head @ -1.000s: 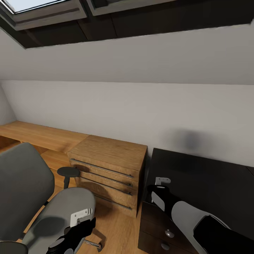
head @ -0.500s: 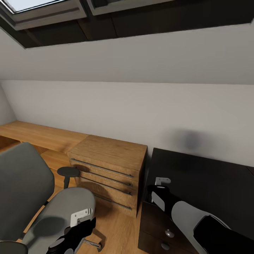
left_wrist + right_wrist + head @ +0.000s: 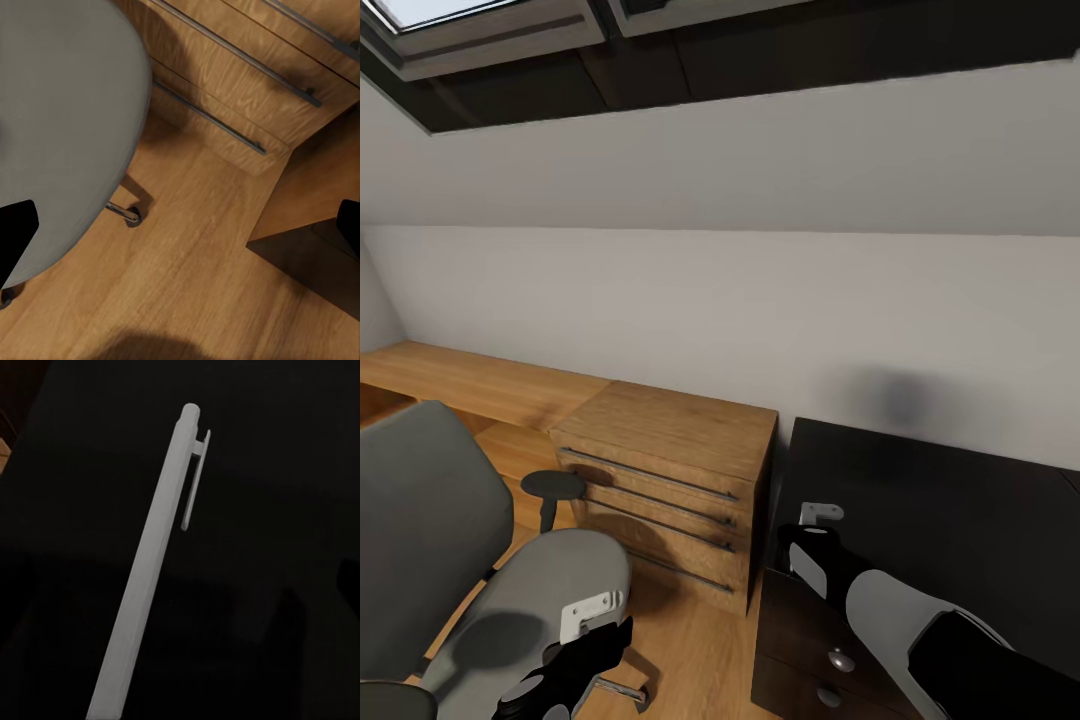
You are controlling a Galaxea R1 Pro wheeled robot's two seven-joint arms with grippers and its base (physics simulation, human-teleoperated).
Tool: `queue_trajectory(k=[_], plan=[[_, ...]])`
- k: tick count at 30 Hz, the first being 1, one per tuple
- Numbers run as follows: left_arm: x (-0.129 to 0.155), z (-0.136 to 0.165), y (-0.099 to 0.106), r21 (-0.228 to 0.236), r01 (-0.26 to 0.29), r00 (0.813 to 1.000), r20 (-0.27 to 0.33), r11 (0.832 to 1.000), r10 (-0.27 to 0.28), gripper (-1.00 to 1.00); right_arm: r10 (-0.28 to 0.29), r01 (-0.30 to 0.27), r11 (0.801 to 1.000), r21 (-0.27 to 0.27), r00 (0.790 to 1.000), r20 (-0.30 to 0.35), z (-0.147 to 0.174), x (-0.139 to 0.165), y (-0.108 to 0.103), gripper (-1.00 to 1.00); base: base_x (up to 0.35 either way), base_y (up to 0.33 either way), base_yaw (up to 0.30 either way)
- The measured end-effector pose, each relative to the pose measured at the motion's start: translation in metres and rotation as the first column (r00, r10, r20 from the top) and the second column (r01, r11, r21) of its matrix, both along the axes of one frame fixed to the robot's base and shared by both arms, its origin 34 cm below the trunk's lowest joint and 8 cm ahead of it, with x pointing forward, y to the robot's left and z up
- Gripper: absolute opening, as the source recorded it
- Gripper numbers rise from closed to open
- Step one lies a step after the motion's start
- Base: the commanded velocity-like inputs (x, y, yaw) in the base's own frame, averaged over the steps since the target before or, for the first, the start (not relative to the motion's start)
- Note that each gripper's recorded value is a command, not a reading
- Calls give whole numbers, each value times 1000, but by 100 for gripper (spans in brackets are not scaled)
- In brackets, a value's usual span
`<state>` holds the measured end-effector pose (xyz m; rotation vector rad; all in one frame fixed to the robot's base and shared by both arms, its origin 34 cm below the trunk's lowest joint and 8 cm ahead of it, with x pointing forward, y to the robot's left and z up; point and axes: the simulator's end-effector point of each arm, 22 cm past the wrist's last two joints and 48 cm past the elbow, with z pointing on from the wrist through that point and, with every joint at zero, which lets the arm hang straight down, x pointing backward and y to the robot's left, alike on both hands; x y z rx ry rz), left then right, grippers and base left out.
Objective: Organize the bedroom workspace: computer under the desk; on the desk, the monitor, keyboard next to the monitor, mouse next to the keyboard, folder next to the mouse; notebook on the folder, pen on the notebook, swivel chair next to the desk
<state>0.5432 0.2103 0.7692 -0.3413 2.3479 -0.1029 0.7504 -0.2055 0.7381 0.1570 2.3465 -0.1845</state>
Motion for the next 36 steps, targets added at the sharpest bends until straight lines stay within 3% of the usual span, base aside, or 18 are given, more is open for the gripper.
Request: queue_trajectory(k=[36], plan=[[0, -6, -1, 0, 1, 1000, 0, 1000, -1, 100, 4, -4, 1000, -3, 1000, 7, -5, 1, 1, 100, 0, 0, 0]])
